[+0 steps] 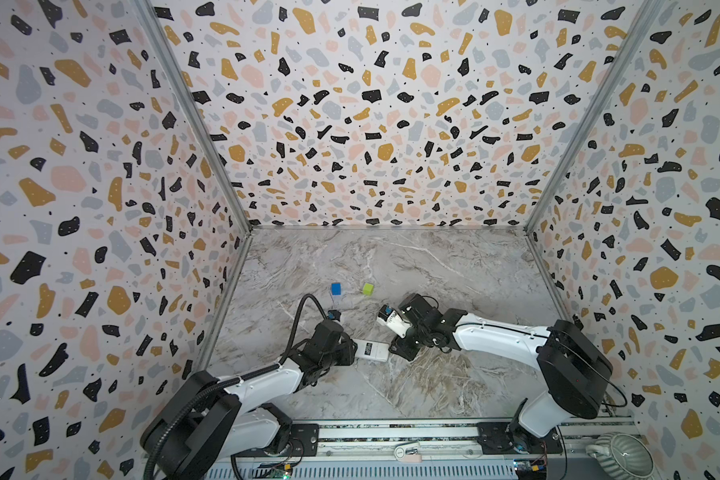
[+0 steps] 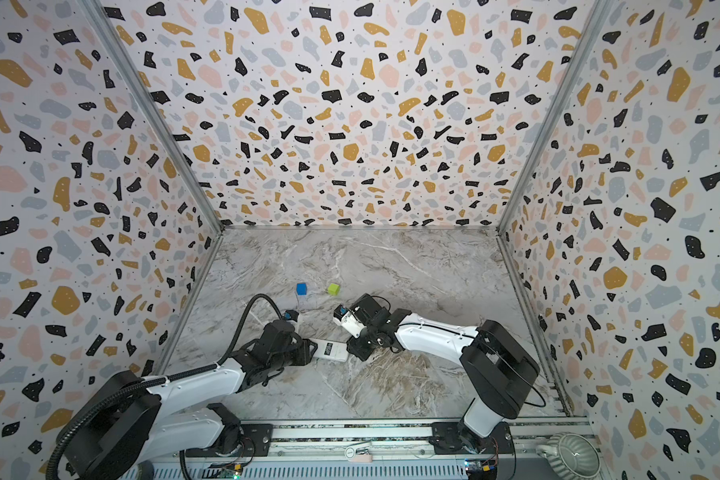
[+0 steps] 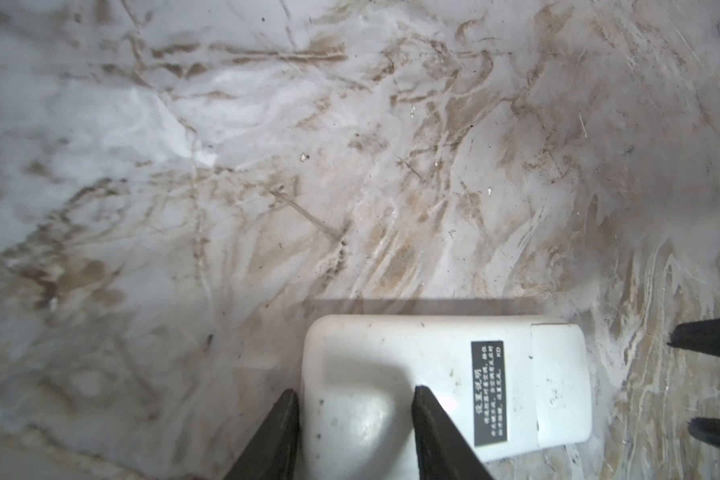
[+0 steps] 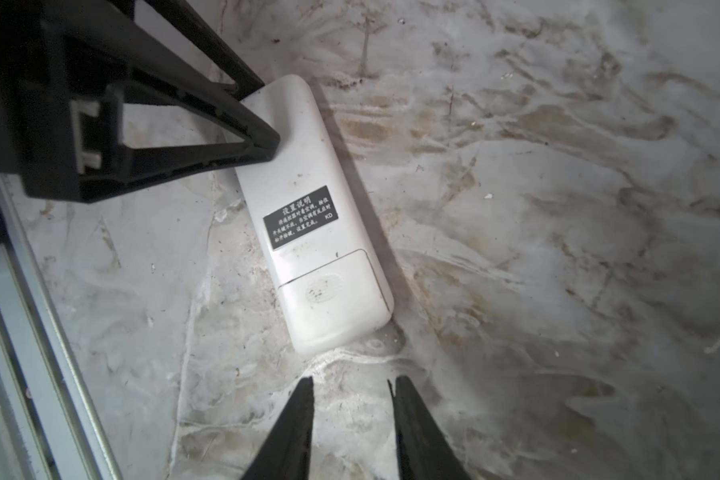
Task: Load the batteries into the remote control
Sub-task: 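Lift the right gripper off the cover and move it to the remote's end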
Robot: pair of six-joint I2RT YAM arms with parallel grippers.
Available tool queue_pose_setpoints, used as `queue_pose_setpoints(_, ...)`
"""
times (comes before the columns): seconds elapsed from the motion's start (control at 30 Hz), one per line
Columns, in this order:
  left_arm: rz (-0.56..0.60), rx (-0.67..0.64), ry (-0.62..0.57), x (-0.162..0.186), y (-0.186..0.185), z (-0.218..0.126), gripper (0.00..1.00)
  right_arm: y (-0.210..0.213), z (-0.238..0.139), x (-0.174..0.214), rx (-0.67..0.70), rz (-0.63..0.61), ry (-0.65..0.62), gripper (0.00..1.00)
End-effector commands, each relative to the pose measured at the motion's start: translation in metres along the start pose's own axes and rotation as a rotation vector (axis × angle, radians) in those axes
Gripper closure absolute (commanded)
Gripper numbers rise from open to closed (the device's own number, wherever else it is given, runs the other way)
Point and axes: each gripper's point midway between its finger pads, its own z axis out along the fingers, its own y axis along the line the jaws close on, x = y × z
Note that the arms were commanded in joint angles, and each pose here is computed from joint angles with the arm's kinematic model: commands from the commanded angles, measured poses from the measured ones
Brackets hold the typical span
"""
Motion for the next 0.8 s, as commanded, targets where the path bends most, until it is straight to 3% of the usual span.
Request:
queue_pose_setpoints(0.0, 0.009, -0.026, 0.050, 0.017, 0.009, 0.002, 0.54, 0.008, 0.002, -0.008, -0.045, 0.015, -0.035, 0.68)
queue_pose_setpoints(0.77, 0.009, -0.025, 0.051, 0.017, 0.009, 0.001, 0.54, -0.001, 0.033, 0.010, -0.039, 0.041, 0.029, 0.74)
